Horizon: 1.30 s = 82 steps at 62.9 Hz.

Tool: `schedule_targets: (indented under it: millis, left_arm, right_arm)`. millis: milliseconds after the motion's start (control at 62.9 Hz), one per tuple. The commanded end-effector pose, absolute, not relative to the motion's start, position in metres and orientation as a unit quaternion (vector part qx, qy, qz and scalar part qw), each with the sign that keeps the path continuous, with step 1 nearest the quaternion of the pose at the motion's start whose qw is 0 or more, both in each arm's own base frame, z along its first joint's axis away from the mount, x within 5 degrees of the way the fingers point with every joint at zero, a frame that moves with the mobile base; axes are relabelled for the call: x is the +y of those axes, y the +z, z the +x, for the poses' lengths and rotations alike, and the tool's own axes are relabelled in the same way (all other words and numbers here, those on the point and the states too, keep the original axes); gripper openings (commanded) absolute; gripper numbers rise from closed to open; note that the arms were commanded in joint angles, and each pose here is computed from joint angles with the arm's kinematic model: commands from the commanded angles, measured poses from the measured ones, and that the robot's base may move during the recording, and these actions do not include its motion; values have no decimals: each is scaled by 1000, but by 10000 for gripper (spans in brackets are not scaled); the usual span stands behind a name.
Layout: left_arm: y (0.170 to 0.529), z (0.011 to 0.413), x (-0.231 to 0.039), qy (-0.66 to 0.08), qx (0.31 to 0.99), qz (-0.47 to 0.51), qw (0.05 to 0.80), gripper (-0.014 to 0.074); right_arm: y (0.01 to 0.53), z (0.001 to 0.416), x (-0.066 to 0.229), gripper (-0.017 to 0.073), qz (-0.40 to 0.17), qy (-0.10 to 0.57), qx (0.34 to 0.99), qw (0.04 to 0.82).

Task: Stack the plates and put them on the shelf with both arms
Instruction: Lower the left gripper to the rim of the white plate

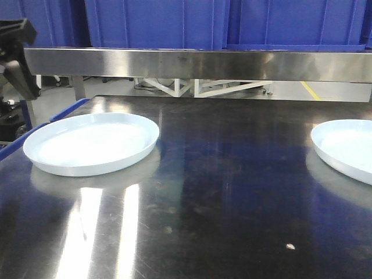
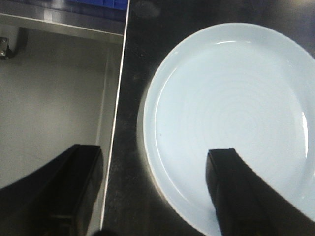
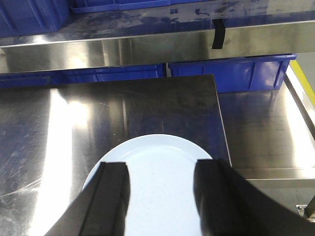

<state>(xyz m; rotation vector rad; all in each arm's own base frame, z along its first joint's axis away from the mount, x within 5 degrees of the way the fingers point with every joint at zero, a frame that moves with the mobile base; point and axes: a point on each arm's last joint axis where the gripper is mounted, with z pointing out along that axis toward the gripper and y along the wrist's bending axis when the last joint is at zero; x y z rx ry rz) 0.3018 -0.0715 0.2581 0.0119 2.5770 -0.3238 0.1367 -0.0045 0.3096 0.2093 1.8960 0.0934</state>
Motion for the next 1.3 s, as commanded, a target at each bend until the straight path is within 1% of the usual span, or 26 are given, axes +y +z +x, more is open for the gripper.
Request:
schedule_targets:
  millis: [0, 143, 398, 923, 1050, 1288]
  left_arm:
    - [274, 312, -77, -138, 941, 3, 310, 509]
    - [258, 323, -79, -136, 947, -1, 291, 509]
    - [238, 332, -81, -131, 955, -4, 268, 509]
    - [240, 338, -84, -146, 947, -3, 286, 508]
    - [233, 339, -87, -143, 950, 9, 276, 508]
    - [219, 340, -102, -144, 955, 26, 257, 508]
  right_arm:
    - [329, 139, -5, 424, 82, 39, 777, 623]
    - [329, 139, -5, 424, 82, 39, 777, 623]
    - [329, 139, -5, 424, 82, 39, 777, 623]
    - [329, 139, -5, 424, 82, 39, 777, 623]
    - [329, 139, -5, 424, 82, 39, 777, 623]
    - [329, 139, -5, 424, 82, 39, 777, 623]
